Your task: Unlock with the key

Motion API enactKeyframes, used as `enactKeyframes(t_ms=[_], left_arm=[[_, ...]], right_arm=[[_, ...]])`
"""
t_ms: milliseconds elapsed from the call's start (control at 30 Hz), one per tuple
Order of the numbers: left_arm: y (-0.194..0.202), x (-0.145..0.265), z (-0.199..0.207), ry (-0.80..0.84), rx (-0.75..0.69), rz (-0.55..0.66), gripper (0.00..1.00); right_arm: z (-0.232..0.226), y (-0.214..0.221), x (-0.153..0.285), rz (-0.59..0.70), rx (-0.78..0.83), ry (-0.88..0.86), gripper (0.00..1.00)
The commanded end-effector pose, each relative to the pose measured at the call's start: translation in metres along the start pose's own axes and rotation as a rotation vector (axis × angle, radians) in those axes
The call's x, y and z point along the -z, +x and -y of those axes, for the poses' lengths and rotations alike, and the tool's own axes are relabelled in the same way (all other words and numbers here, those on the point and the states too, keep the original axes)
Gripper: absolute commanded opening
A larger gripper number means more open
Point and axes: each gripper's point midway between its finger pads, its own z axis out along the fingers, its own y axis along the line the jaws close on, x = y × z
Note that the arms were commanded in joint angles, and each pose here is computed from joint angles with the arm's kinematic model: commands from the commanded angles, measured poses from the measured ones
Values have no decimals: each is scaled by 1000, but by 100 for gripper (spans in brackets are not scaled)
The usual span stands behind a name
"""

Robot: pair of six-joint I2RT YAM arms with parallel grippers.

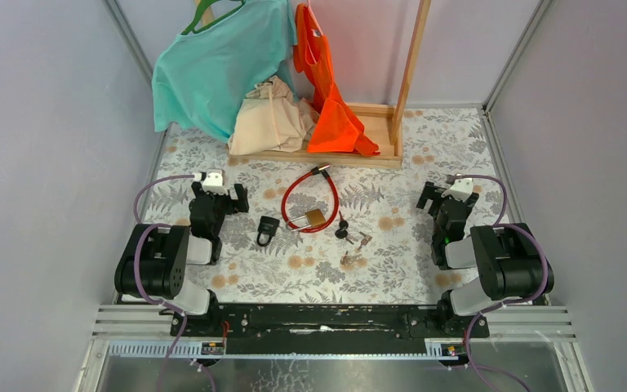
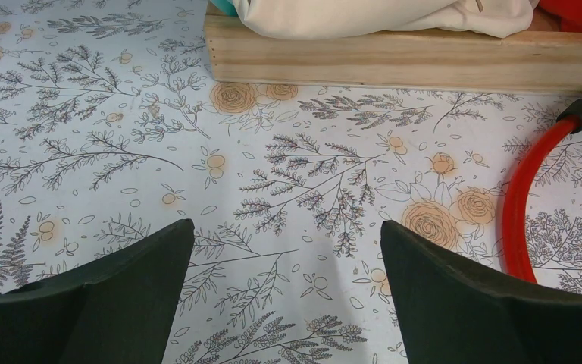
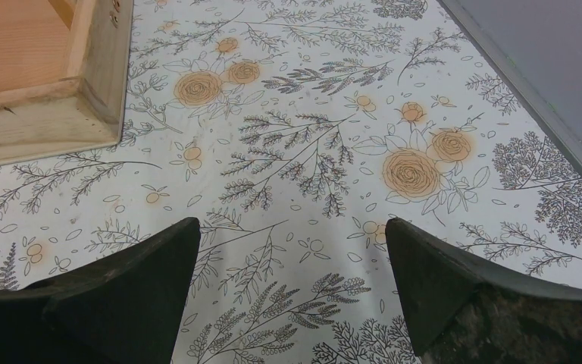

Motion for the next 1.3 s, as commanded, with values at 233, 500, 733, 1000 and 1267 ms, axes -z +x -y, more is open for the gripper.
enactKeyframes(t_ms=[233, 500, 733, 1000, 1267], left_arm=[[-22, -7, -5, -24, -9, 79, 100], [-30, -8, -4, -15, -6, 90, 100], [-41, -25, 6, 66, -79, -160, 100], [-56, -11, 22, 174, -123, -269, 100], [-64, 2, 38, 260, -92, -356, 100]], right_arm=[[1, -14, -4, 51, -35, 15, 99], [8, -17, -4, 54, -56, 47, 99], [16, -44, 2, 48, -13, 198, 99], [-13, -111, 5, 3, -401, 159, 99], [-77, -87, 46, -280, -515, -132, 92]])
